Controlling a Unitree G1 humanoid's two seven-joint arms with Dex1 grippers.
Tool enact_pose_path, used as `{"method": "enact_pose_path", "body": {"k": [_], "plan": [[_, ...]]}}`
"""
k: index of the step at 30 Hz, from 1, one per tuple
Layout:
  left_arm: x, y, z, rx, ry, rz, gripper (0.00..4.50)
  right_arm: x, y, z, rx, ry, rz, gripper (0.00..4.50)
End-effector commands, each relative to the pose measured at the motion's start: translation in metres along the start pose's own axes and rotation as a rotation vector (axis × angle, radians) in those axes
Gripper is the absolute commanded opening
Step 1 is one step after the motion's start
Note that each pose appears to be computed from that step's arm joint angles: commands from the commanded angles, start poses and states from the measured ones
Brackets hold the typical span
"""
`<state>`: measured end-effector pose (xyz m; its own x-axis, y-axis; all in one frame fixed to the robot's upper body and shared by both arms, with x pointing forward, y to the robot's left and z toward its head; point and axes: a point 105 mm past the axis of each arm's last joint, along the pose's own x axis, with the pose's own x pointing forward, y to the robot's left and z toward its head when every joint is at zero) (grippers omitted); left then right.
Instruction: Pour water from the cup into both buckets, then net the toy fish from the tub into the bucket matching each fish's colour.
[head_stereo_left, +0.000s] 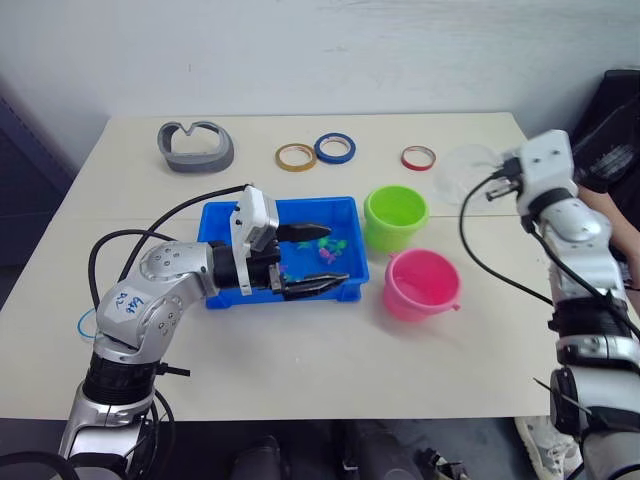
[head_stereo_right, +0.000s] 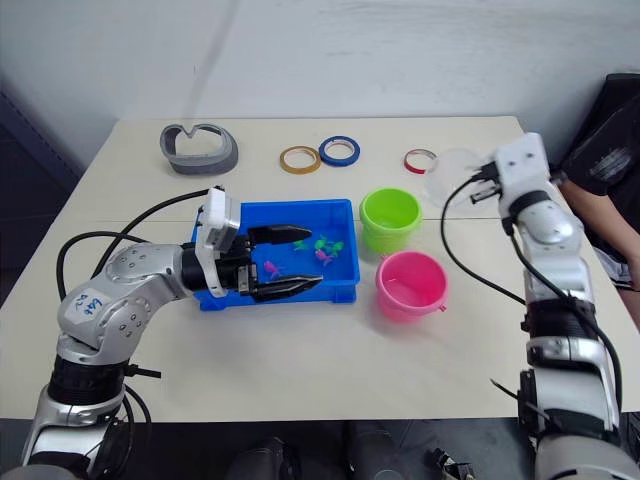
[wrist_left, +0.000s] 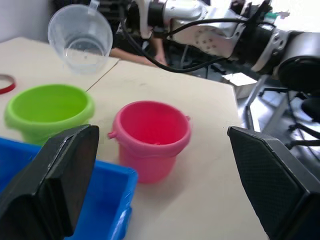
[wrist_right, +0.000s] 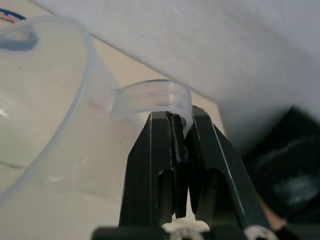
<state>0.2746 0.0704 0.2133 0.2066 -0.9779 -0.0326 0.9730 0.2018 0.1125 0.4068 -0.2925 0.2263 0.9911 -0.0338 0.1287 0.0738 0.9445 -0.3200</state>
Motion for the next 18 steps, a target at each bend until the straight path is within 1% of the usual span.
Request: {"method": "enact_pose_path", "body": {"k": [1, 3, 5, 10, 13, 15, 18], "plan": [[0.001, -0.008, 0.013, 0.032, -0.044, -0.054, 4.5, -0.025, -0.032, 0.007, 0.288, 0.009, -0.149, 0.06], [0.001, -0.009, 0.014, 0.028, -0.05, -0.063, 4.5, -0.041, -0.04, -0.009, 0.389, 0.053, -0.211, 0.06], [0.002, -0.009, 0.014, 0.026, -0.05, -0.072, 4.5, -0.056, -0.043, -0.024, 0.441, 0.094, -0.242, 0.06], [0.003, -0.011, 0.013, 0.03, -0.042, -0.088, 4.5, -0.085, -0.036, -0.062, 0.52, 0.187, -0.288, 0.06], [0.003, -0.011, 0.014, 0.029, -0.047, -0.098, 4.5, -0.095, -0.029, -0.078, 0.582, 0.205, -0.289, 0.06], [0.003, -0.011, 0.016, 0.026, -0.055, -0.107, 4.5, -0.099, -0.026, -0.088, 0.582, 0.227, -0.29, 0.06], [0.003, -0.013, 0.019, 0.026, -0.061, -0.123, 4.5, -0.114, -0.024, -0.116, 0.535, 0.321, -0.319, 0.06]]}}
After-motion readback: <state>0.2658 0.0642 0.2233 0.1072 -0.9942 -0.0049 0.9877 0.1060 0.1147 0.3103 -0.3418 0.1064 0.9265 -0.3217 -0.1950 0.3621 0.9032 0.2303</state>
